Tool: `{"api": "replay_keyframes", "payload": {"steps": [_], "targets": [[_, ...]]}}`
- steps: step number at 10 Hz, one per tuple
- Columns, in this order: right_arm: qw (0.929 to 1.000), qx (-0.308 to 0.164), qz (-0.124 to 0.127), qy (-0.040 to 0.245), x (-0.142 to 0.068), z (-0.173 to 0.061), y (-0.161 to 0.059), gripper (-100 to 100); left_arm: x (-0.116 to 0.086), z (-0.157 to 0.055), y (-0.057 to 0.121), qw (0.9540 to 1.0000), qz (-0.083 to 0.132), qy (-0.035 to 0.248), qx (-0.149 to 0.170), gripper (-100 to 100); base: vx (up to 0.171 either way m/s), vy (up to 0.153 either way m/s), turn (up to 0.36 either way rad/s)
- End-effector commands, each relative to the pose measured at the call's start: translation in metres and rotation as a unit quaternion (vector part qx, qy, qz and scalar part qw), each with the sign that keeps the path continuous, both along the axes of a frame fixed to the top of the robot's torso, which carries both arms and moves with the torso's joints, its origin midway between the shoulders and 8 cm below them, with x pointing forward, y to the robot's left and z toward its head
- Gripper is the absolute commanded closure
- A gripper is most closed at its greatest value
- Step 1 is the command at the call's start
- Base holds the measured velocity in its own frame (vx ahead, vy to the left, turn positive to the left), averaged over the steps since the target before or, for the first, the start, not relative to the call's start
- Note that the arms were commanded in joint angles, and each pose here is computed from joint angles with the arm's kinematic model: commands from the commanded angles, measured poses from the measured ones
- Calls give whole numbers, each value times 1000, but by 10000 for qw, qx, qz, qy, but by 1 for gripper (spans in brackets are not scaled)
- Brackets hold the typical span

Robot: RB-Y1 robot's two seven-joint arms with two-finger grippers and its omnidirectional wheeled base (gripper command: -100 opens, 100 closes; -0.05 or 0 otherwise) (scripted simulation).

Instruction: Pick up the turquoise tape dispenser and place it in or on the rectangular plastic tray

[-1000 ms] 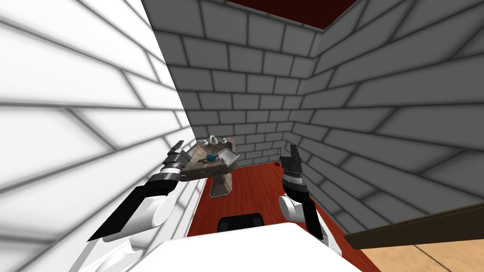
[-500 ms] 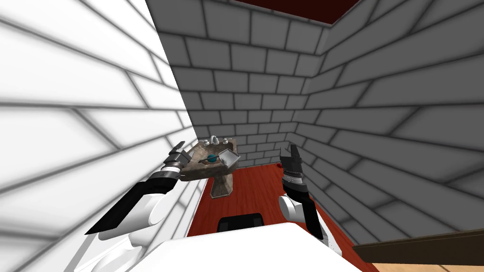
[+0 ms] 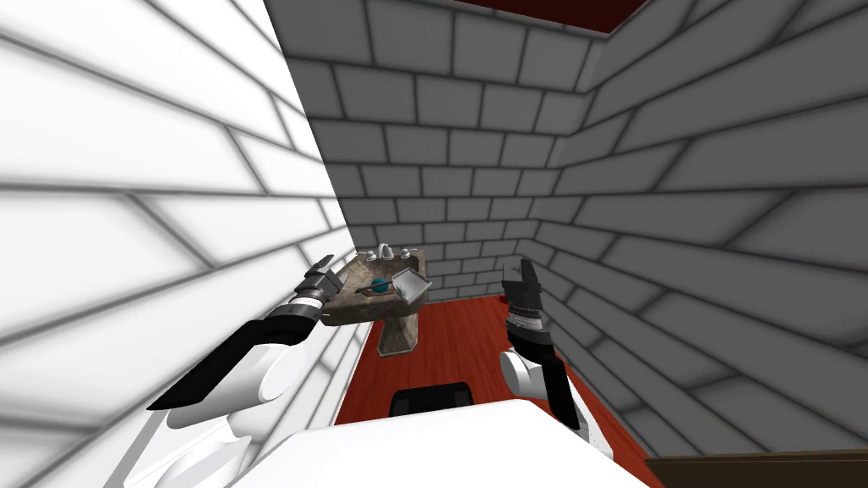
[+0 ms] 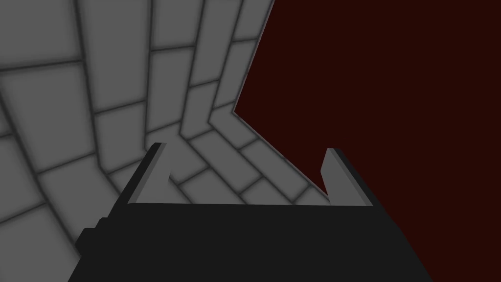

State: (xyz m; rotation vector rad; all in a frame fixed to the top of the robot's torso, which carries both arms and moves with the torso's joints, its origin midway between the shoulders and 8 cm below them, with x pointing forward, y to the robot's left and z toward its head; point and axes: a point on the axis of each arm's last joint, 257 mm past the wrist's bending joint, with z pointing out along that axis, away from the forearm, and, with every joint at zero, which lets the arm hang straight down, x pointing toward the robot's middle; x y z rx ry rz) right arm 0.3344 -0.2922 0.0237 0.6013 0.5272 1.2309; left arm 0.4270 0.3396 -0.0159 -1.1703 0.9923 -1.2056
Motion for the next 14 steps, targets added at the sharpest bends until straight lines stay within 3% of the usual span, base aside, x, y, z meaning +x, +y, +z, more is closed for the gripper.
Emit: {"api": "replay_keyframes", "payload": {"steps": [1,6,14], "targets": [[10000,0,0,0,0,0,0,0,1,-8,1,9998,-12,194,-39,-100,44,-30,61],[10000,0,0,-1,0,0,0,0,4,-19,2,9981,-85,589,-150,-100,40,-19,48],[10000,0,0,-1,0,0,0,0,4,-51,1,9900,-195,1369,-289,-100,38,-21,39]]}}
